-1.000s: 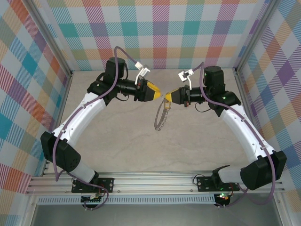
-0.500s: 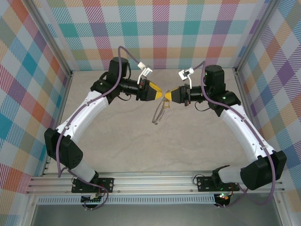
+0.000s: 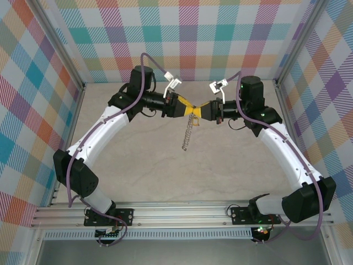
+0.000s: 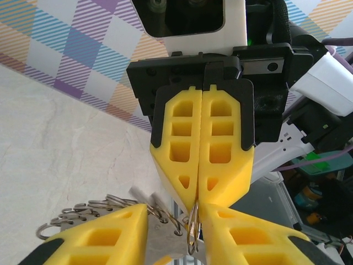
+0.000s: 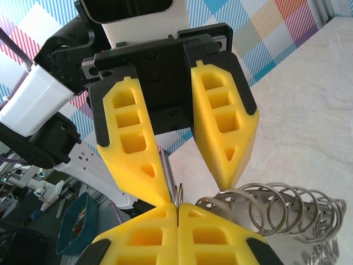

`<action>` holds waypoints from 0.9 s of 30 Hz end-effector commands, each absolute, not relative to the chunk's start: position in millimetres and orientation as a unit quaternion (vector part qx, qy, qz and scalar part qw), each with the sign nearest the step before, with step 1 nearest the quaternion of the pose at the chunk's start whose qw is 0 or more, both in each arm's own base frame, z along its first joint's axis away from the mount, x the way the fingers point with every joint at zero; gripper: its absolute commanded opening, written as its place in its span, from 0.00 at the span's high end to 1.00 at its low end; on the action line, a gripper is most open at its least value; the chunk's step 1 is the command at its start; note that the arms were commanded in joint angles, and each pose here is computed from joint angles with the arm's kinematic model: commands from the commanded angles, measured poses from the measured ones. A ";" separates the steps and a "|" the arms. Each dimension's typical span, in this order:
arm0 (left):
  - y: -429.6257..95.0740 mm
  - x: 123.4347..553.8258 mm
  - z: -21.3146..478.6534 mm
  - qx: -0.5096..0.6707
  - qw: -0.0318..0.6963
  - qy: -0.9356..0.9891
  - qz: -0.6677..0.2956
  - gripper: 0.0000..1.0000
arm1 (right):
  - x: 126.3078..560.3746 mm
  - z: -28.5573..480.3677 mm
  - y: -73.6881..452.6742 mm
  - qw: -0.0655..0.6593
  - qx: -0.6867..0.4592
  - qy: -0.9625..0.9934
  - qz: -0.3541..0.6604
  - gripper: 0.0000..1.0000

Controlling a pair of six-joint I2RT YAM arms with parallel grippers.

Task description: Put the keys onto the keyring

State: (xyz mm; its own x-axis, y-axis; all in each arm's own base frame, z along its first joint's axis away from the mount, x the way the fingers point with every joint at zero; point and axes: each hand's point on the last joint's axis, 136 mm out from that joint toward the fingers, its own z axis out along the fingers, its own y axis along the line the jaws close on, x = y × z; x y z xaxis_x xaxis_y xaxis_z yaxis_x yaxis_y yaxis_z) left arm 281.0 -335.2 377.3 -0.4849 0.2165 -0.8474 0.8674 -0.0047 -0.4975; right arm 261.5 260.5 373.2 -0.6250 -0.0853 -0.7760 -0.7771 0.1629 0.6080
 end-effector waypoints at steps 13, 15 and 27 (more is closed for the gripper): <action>-338.9 276.0 406.9 0.419 0.335 0.623 -0.570 1.00 | 257.3 384.6 253.7 0.341 -0.312 0.683 0.566 0.73; -337.5 274.6 415.5 0.416 0.347 0.617 -0.572 1.00 | 256.1 383.0 250.4 0.346 -0.307 0.683 0.565 0.72; -332.3 266.0 438.5 0.415 0.370 0.597 -0.578 1.00 | 255.3 371.1 249.3 0.347 -0.295 0.681 0.573 0.68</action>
